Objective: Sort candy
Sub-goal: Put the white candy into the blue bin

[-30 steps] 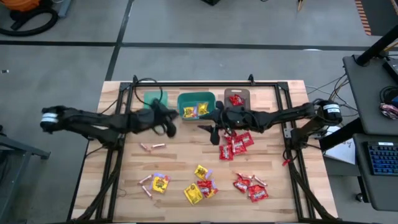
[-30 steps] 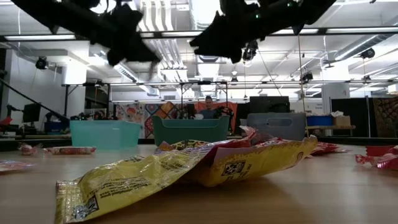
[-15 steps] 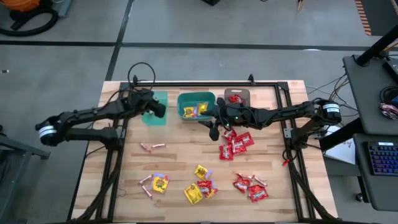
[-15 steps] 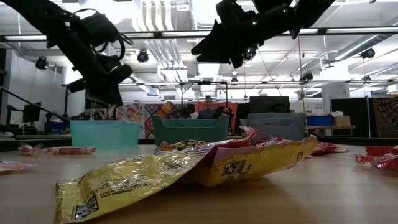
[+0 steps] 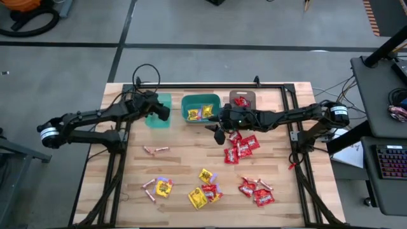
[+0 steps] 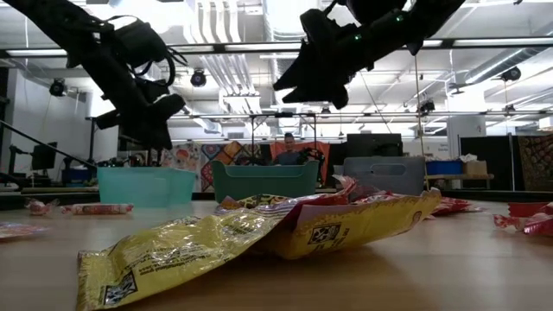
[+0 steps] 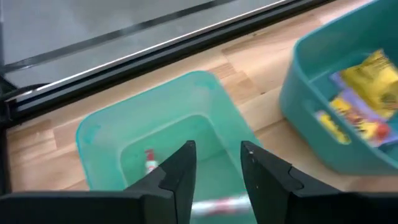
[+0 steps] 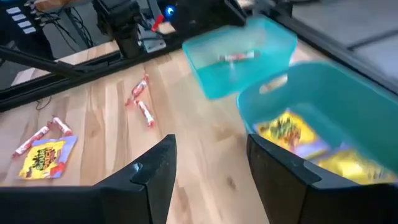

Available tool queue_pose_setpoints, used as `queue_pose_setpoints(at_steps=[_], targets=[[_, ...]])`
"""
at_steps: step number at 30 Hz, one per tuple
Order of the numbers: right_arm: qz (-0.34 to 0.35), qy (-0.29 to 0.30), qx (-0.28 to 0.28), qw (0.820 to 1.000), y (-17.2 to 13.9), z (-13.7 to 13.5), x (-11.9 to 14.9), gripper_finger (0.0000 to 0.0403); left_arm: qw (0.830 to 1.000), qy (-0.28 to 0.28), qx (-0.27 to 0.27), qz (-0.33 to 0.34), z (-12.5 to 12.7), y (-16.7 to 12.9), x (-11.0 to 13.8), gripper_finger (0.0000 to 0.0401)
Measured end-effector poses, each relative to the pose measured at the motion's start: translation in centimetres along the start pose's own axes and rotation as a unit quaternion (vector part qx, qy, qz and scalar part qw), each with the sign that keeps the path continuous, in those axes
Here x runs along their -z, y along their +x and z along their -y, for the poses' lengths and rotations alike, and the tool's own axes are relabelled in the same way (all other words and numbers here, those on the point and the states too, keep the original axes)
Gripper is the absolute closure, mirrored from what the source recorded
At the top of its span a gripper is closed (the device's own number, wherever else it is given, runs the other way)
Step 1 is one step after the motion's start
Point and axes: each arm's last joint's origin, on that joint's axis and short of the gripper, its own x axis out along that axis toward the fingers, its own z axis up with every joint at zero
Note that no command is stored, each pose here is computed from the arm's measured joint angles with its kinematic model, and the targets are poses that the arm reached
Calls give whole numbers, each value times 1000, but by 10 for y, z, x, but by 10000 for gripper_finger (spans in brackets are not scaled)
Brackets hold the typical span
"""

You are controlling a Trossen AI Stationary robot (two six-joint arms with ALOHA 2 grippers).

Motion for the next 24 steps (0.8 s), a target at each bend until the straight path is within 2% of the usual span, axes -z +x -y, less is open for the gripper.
queue_pose_setpoints(at_steps=[6, 11, 14, 19, 24], targets=[[-57, 49, 8, 997, -2, -3, 12, 216, 995, 15, 91, 41, 18, -17, -4, 293], [-138, 106, 14, 985, -5, -8, 29, 216, 975, 67, 182, 111, 48, -35, -6, 294], [-199, 148, 27, 968, -10, -11, 37, 216, 957, 105, 226, 147, 62, -46, -4, 294], [-299, 196, 101, 929, -22, -14, 48, 216, 933, 147, 271, 187, 77, -61, -1, 294], [-360, 206, 193, 889, -34, -12, 62, 227, 927, 157, 282, 189, 81, -65, 2, 294]])
